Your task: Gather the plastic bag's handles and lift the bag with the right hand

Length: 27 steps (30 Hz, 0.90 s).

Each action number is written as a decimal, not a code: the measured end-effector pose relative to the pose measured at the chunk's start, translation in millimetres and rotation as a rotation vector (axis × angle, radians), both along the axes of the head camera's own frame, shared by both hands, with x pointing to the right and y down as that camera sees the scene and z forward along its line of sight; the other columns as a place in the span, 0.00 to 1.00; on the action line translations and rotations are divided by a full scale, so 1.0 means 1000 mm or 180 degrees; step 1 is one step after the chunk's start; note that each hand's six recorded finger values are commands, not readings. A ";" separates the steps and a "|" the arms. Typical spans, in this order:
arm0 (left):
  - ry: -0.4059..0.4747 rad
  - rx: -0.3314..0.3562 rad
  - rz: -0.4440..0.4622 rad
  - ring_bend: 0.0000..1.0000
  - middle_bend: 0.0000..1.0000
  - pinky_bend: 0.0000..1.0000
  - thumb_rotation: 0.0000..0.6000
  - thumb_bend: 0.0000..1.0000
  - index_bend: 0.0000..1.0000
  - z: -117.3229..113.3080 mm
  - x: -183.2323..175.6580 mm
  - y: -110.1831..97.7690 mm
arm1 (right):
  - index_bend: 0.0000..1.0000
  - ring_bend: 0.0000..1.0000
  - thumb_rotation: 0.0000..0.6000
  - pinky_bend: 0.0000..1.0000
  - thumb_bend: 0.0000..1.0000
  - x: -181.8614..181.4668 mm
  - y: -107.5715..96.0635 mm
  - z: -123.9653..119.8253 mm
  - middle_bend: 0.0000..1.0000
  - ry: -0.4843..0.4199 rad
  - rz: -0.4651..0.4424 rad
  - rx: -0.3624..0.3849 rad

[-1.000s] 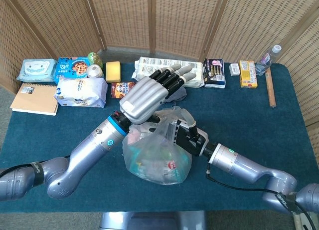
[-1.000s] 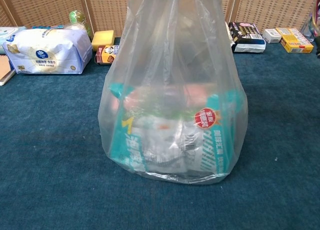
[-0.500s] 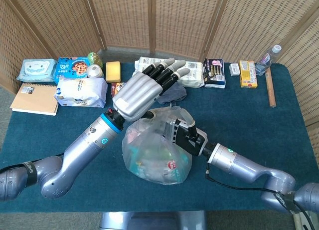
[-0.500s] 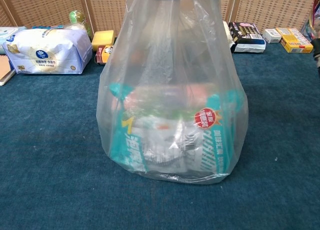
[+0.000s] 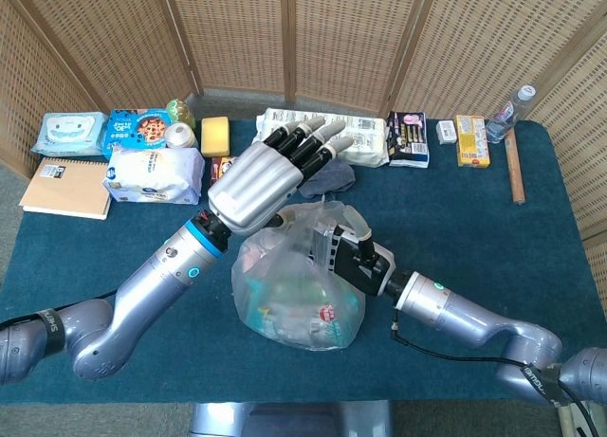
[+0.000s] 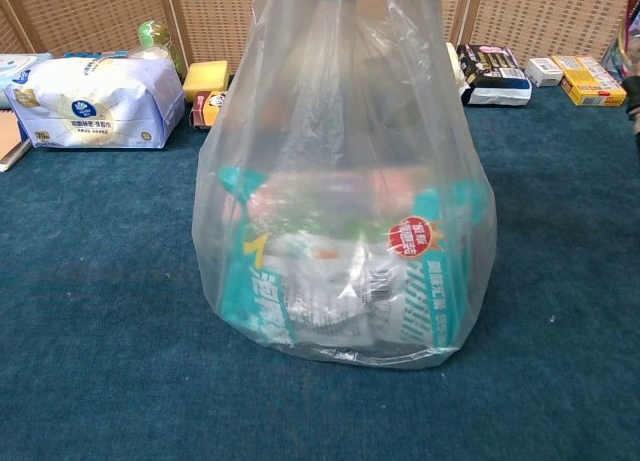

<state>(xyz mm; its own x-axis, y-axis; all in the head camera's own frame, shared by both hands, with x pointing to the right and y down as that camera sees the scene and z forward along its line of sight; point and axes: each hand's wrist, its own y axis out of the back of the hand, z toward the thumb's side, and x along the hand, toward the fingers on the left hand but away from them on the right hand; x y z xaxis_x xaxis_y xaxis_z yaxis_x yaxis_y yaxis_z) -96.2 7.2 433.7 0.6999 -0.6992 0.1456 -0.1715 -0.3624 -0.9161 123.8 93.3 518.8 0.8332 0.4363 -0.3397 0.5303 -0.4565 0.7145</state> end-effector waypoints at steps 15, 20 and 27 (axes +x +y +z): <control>0.0026 -0.0229 -0.0010 0.00 0.00 0.12 1.00 0.00 0.00 -0.008 -0.016 0.000 | 0.09 0.01 0.11 0.00 0.17 -0.008 0.001 -0.004 0.15 -0.0123 -0.0012 -0.0038; 0.0048 -0.0136 -0.0067 0.00 0.00 0.12 1.00 0.00 0.00 -0.009 -0.026 -0.001 | 0.09 0.03 0.11 0.00 0.17 -0.012 0.004 -0.006 0.17 -0.0179 -0.0028 -0.0073; 0.0138 0.0015 -0.0121 0.00 0.00 0.12 1.00 0.00 0.00 -0.011 -0.026 -0.003 | 0.09 0.07 0.11 0.00 0.17 -0.016 0.008 -0.010 0.20 -0.0246 -0.0032 -0.0118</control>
